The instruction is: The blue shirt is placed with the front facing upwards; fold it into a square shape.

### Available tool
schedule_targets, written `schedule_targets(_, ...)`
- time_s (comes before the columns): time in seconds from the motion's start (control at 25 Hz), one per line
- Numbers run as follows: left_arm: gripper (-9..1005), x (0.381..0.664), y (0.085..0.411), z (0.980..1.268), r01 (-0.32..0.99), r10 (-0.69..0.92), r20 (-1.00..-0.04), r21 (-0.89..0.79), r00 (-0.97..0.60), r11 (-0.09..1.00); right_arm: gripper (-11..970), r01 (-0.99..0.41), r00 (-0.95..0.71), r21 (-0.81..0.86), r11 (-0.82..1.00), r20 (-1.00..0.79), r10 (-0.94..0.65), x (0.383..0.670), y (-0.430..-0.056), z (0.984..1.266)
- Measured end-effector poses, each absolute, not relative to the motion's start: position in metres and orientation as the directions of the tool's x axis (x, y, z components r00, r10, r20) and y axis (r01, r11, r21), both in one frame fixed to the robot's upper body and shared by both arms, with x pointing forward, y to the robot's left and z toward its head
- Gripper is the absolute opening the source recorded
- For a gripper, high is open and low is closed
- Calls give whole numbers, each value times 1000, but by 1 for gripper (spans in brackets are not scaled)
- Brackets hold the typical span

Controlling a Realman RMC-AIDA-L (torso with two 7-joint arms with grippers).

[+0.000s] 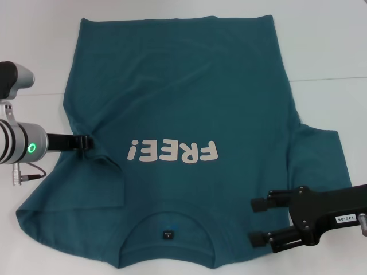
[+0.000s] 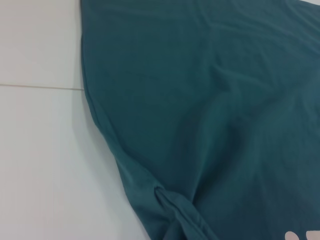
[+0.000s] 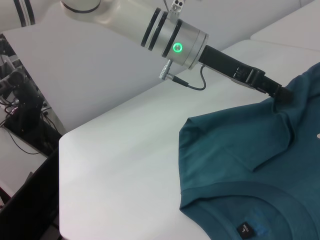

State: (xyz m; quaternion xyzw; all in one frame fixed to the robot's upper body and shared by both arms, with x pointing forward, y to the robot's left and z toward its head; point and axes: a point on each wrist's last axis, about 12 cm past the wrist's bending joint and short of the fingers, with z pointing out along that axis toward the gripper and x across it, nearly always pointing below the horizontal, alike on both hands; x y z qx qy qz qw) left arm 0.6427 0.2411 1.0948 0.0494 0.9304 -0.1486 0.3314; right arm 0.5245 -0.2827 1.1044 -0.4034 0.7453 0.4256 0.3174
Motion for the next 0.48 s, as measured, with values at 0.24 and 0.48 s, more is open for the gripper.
schedule_targets(0.24, 311, 643, 241, 1096, 192, -8, -634, -246, -773, 950, 919, -872, -472, 378, 312, -816, -332, 525, -282, 1105)
schedule_targets(0.48, 85, 647, 234, 1102, 206, -3, -641, -251, -768, 946, 919, -872, -472, 377, 311, -817, -332, 525, -282, 1105)
